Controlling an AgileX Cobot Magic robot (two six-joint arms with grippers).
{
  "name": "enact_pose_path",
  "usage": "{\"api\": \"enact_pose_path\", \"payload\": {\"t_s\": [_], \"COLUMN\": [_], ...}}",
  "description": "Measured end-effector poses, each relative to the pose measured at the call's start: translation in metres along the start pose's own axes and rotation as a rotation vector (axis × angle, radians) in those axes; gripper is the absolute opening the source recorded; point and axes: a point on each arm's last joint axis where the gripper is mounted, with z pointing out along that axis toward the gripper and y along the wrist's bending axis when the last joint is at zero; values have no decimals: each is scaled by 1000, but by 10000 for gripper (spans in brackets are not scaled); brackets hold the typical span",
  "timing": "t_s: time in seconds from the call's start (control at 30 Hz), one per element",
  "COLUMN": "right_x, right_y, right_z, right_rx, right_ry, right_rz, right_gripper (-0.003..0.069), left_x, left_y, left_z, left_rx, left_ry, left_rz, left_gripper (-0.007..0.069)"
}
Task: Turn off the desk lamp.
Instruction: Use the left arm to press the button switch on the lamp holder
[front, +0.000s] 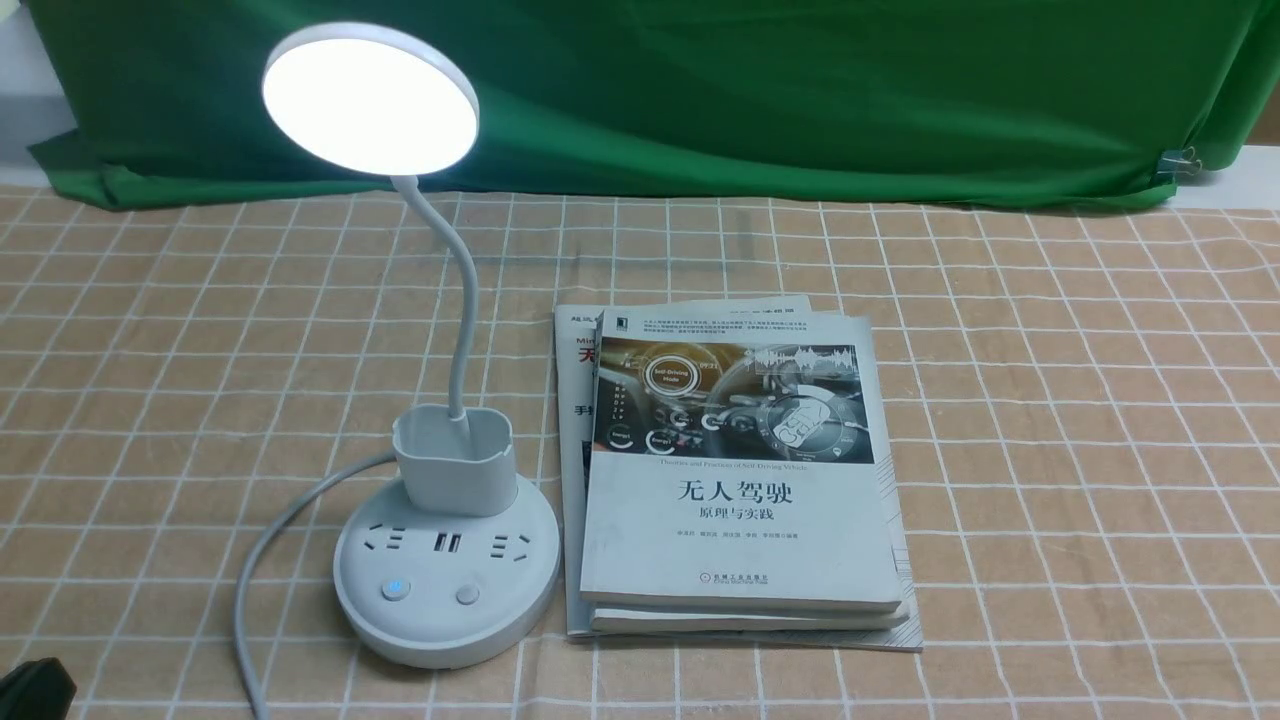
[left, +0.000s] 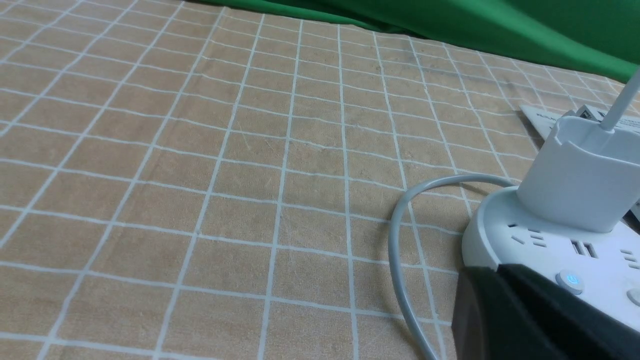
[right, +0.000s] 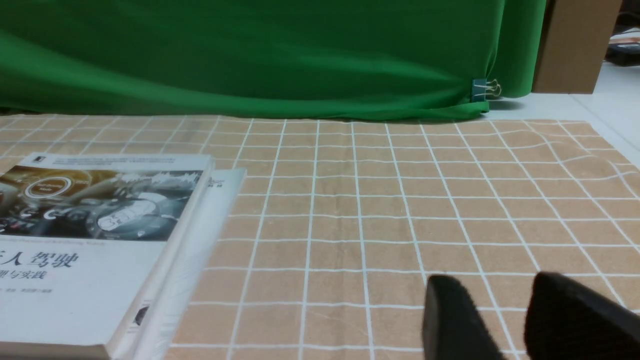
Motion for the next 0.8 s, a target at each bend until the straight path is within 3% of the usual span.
{"api": "enact_pose_path", "payload": {"t_s": [0.53, 0.8], "right_x": [0, 0], "right_y": [0, 0], "right_z": [0, 0], "right_rx": [0, 0], "right_ry": [0, 0], "right_rz": [0, 0], "right_gripper": [242, 242], "left_x": [-2, -19], "left_y": [0, -3], "left_z": [0, -2], "left_rx": [3, 95], "left_ry": [-26, -190], "left_rz": [-18, -575], "left_gripper": [6, 6]}}
